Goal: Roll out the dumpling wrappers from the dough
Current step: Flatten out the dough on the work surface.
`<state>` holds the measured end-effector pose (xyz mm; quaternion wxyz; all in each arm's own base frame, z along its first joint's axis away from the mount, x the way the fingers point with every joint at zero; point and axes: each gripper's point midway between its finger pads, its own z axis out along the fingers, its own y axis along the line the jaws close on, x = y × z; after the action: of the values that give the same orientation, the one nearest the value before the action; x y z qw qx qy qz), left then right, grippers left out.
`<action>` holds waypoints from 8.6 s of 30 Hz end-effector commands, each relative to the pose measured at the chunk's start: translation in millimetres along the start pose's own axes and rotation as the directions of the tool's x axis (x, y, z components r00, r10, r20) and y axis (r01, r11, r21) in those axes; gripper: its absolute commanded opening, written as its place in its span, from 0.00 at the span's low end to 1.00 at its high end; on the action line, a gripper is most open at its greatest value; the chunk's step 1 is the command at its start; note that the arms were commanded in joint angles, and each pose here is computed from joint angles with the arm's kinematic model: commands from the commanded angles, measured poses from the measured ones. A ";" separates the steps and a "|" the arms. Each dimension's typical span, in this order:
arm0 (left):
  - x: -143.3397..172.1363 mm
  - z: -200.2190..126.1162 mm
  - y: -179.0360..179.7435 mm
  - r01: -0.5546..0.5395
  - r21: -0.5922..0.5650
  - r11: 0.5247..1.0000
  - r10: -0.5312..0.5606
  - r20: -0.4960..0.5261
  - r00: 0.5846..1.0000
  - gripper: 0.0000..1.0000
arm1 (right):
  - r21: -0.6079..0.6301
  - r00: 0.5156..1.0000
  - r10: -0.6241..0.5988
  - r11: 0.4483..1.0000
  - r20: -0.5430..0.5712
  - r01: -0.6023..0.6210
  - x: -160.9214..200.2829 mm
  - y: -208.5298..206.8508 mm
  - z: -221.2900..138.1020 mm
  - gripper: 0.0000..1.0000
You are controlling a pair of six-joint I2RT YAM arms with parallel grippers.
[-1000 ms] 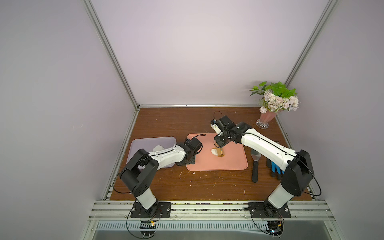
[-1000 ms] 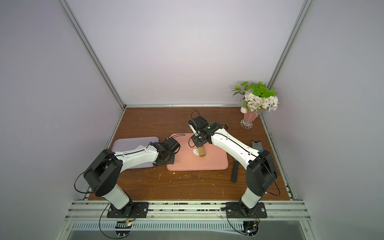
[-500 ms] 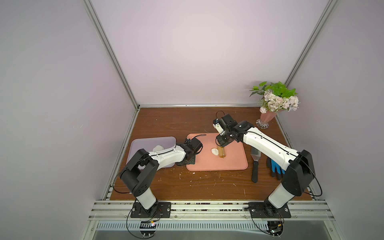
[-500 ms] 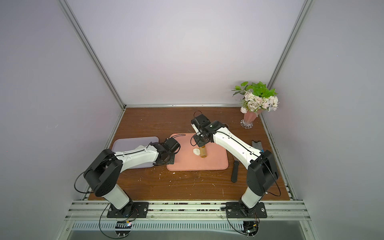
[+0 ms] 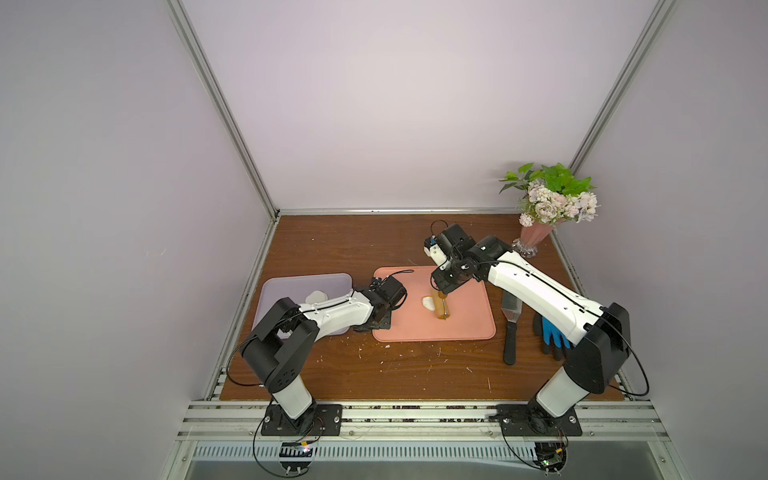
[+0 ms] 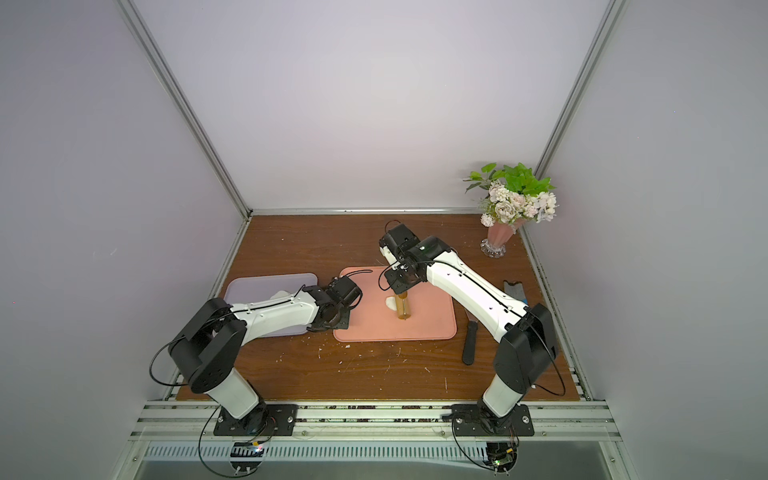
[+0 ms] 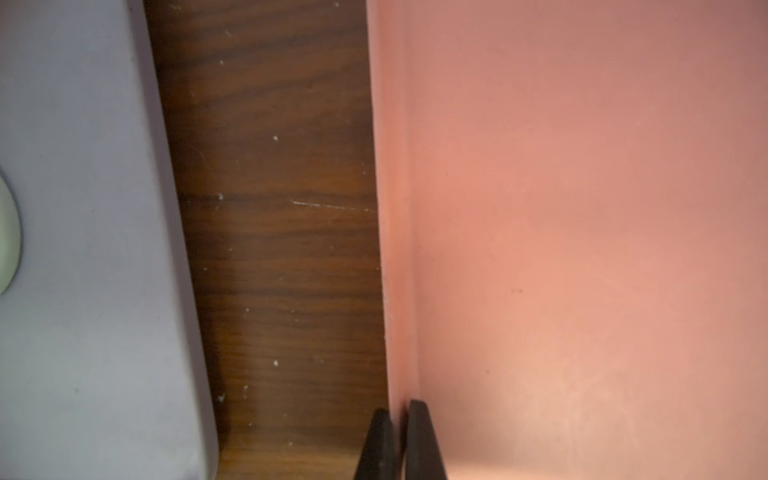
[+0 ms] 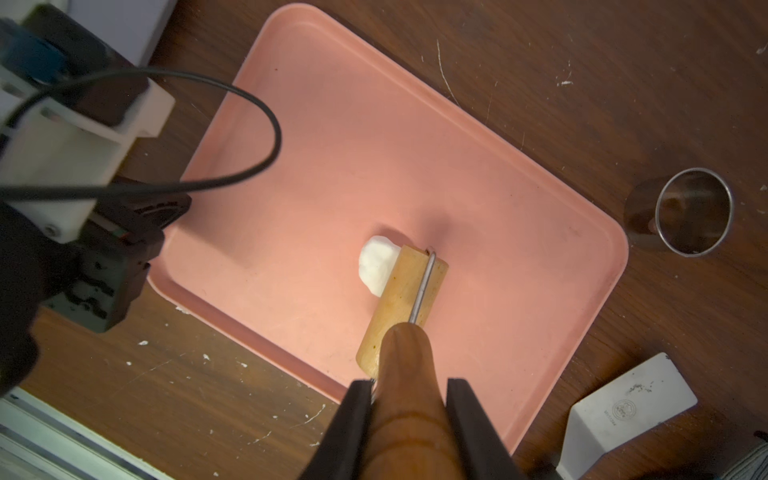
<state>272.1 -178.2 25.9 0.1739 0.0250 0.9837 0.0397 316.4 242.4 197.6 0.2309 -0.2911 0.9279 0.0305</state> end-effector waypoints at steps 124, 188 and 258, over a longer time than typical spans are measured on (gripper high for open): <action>46.0 8.0 -21.6 -0.151 -0.017 0.988 0.148 -0.091 0.985 0.00 | -0.007 0.998 -0.044 0.999 -0.046 0.044 18.7 1.4 49.6 0.00; 40.9 9.0 -24.6 -0.163 -0.021 0.986 0.160 -0.082 0.984 0.00 | -0.101 0.989 0.071 0.991 -0.128 -0.084 71.9 4.3 93.3 0.00; 27.3 1.6 -29.7 -0.139 -0.013 0.990 0.138 -0.038 0.990 0.00 | -0.246 0.877 0.292 0.947 0.380 -0.209 28.1 4.0 -33.0 0.00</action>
<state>261.3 -199.8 25.9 0.1895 0.0646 0.9778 0.0627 275.3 225.0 187.3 0.3504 -0.1894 0.8965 0.1939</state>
